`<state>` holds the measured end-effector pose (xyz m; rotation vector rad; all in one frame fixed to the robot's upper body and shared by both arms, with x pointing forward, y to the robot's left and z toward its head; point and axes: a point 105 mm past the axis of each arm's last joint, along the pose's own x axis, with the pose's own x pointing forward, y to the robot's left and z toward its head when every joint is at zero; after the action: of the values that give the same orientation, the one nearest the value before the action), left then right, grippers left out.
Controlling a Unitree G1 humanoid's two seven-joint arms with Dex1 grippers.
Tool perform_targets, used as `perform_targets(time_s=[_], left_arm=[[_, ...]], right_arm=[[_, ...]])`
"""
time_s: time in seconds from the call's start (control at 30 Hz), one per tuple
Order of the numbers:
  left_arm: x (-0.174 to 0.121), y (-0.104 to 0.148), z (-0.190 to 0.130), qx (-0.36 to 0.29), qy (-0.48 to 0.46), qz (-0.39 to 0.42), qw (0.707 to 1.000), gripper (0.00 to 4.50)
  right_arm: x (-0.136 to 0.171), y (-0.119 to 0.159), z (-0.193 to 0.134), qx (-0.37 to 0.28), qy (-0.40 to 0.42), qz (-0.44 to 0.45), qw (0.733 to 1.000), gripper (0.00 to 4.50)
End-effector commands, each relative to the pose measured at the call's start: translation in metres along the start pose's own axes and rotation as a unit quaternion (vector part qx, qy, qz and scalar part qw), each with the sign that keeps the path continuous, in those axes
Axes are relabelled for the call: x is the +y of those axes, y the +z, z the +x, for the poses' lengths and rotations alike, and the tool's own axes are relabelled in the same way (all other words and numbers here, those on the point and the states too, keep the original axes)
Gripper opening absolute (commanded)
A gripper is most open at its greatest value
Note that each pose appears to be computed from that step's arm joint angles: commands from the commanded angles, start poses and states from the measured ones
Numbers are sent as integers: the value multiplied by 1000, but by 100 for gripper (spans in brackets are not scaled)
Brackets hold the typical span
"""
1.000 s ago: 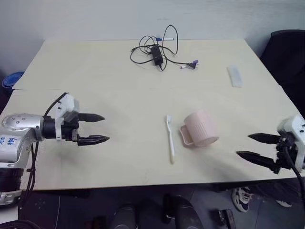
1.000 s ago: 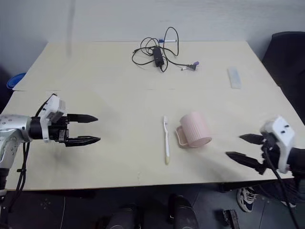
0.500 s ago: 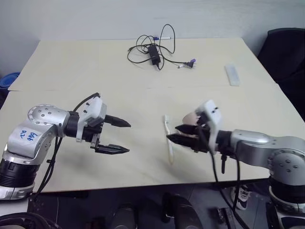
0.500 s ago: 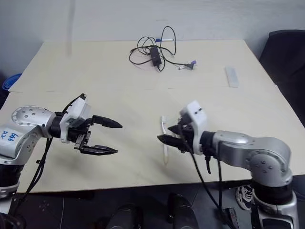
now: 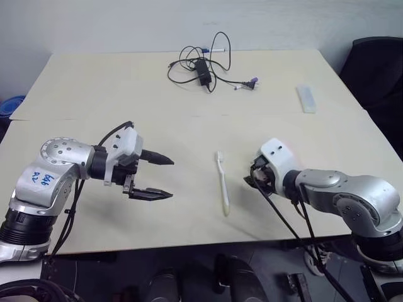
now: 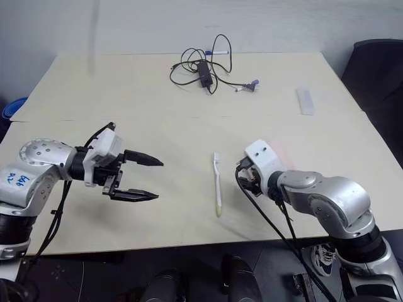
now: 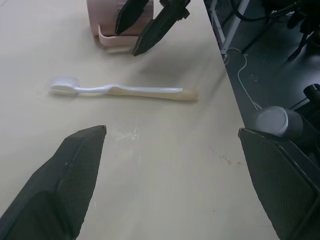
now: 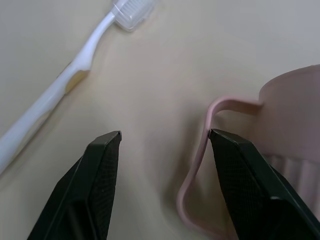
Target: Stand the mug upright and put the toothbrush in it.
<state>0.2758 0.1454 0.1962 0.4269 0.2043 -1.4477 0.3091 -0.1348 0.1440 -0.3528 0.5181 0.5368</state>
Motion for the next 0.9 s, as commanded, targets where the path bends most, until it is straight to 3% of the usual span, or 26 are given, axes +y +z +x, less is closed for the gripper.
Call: perform_targets(time_s=[0.03,0.2,0.4,0.57,0.73,0.9], left_arm=[[2,8,-2,-12,15,21,1000,450],[2,8,-1,-17,24,23,999,450],[1,5,1,-18,29,23,999,450],[5,8,0,-20,33,26,999,450],[5,7,-1,-19,35,27,999,450],[5,7,-2,-19,42,25,999,450]], right_arm=[[-17,1,3,0,-25,-18,1000,290],[-24,5,-5,-5,-41,-52,998,290],[-25,-12,3,13,-35,-43,998,290],[-24,-16,9,9,-24,-11,1000,184],[-27,-17,7,4,-23,-3,1000,14],[-25,-4,8,-26,-2,14,1000,1]])
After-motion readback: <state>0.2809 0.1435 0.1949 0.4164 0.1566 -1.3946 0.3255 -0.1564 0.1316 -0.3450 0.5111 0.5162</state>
